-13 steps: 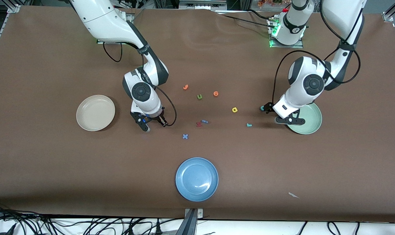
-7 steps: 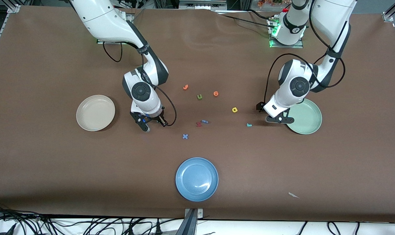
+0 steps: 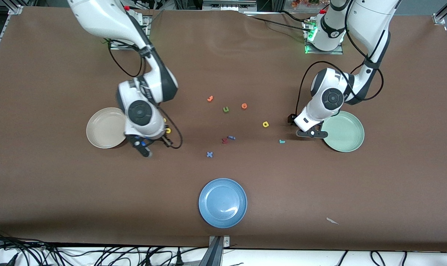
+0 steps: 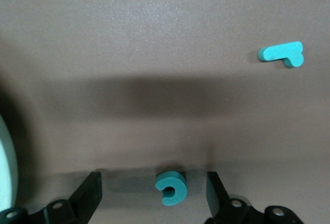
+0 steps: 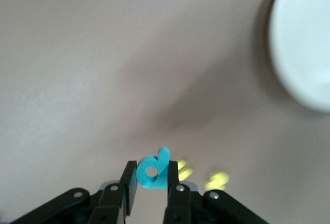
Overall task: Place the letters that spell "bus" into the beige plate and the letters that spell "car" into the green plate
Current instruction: 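Place the d on the beige plate while the left gripper grasps the c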
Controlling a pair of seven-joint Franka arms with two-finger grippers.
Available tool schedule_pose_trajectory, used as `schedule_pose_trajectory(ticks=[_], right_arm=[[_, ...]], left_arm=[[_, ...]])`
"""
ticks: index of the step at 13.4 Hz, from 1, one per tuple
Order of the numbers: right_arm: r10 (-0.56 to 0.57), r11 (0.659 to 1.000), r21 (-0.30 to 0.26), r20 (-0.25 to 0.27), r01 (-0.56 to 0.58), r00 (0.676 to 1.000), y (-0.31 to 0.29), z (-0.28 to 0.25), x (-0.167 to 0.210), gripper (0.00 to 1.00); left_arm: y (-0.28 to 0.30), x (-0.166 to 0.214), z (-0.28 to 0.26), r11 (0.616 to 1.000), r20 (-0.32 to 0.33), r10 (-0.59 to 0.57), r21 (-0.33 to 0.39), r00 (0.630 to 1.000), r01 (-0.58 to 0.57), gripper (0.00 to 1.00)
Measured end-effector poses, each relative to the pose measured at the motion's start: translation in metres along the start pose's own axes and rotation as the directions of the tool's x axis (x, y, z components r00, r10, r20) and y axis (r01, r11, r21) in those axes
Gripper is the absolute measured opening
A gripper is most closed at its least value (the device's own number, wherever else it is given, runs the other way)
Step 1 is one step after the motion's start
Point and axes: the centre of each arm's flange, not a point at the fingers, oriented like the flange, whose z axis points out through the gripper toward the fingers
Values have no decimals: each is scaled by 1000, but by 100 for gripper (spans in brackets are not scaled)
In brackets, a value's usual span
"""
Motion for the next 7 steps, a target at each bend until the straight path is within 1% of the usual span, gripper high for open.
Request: schedule_pose_trajectory(ticks=[2, 3, 5, 6, 7], right_arm=[[-97, 993, -62, 31, 99, 995, 36, -16, 37, 27], [-146, 985, -81, 52, 150, 988, 54, -20, 56, 27], [-239, 964, -100, 92, 247, 967, 91, -16, 96, 27], [-286, 949, -106, 110, 297, 952, 110, -11, 114, 27], [-328, 933, -107, 133, 343, 935, 129, -3, 129, 27]], left_arm=[[0, -1, 2, 1000, 3, -2, 1, 1000, 2, 90], [0, -2, 3, 1000, 7, -2, 2, 1000, 2, 90], [-1, -4, 6, 1000, 15, -2, 4, 1000, 2, 86], [0, -4, 5, 1000, 11, 0, 3, 1000, 0, 75], [1, -5, 4, 1000, 10, 2, 3, 1000, -2, 68]])
